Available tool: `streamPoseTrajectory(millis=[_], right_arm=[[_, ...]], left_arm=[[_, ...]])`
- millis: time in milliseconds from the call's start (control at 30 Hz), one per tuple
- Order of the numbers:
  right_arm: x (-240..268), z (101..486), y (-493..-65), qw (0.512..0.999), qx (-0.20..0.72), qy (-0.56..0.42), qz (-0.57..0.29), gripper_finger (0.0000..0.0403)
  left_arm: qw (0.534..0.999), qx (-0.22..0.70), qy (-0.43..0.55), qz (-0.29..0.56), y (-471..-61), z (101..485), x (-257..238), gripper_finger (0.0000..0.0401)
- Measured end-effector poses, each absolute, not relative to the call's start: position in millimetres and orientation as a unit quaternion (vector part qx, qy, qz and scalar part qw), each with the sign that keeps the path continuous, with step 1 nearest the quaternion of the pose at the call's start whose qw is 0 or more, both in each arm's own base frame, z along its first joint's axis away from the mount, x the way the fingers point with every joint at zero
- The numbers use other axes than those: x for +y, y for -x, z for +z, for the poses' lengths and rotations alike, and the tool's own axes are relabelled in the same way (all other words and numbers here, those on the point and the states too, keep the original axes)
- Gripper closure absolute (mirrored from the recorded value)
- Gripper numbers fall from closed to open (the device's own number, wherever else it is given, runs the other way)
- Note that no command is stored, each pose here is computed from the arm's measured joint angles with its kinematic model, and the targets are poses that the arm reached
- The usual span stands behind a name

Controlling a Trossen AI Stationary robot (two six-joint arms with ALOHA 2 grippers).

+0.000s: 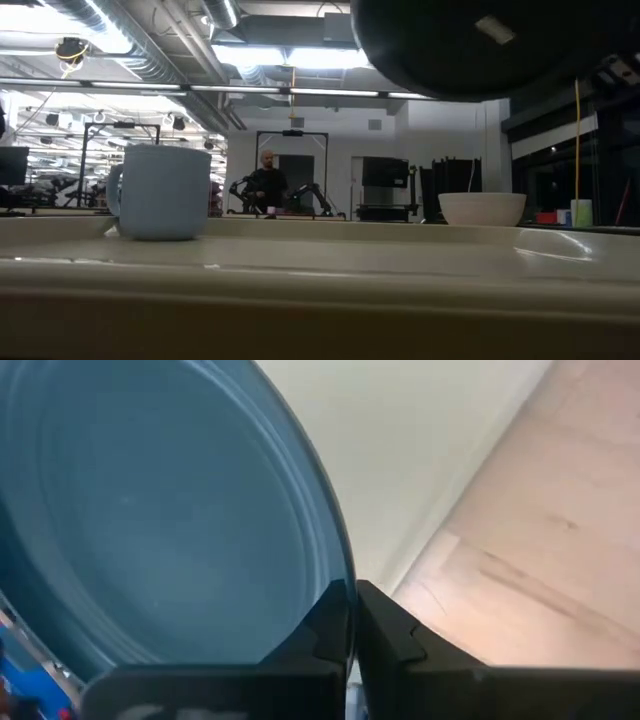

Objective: Set up tray
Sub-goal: Put the green plate on the gray tray below the blue mug

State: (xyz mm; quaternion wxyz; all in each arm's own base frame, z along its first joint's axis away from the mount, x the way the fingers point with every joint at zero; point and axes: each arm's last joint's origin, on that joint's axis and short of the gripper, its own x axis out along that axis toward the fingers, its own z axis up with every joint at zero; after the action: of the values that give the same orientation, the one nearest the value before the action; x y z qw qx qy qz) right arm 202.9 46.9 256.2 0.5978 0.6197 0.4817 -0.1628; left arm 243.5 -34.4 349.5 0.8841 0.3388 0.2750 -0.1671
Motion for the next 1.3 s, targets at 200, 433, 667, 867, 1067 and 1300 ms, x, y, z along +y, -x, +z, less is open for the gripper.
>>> streamPoseTrajectory(millis=[200, 433, 667, 867, 1067, 1300], right_arm=[[39, 249, -214, 0.599, 0.463, -0.626, -0.187, 0.0392], [40, 239, -252, 0.628, 0.449, -0.614, -0.161, 0.0392], [45, 245, -283, 0.645, 0.495, -0.564, -0.144, 0.0392], [42, 254, -306, 0.661, 0.522, -0.520, -0.144, 0.0392], [33, 261, -328, 0.679, 0.513, -0.508, -0.131, 0.0392], [21, 252, -344, 0.663, 0.532, -0.517, -0.102, 0.0392]], left_arm=[[0.897, 0.269, -0.311, -0.164, -256, 350, -41, 0.0262], [0.894, 0.257, -0.320, -0.180, -257, 356, -50, 0.0262], [0.879, 0.314, -0.281, -0.225, -246, 349, -62, 0.0262], [0.862, 0.339, -0.287, -0.243, -239, 345, -72, 0.0263], [0.845, 0.351, -0.302, -0.268, -244, 335, -86, 0.0263], [0.803, 0.413, -0.333, -0.271, -250, 313, -97, 0.0263]])
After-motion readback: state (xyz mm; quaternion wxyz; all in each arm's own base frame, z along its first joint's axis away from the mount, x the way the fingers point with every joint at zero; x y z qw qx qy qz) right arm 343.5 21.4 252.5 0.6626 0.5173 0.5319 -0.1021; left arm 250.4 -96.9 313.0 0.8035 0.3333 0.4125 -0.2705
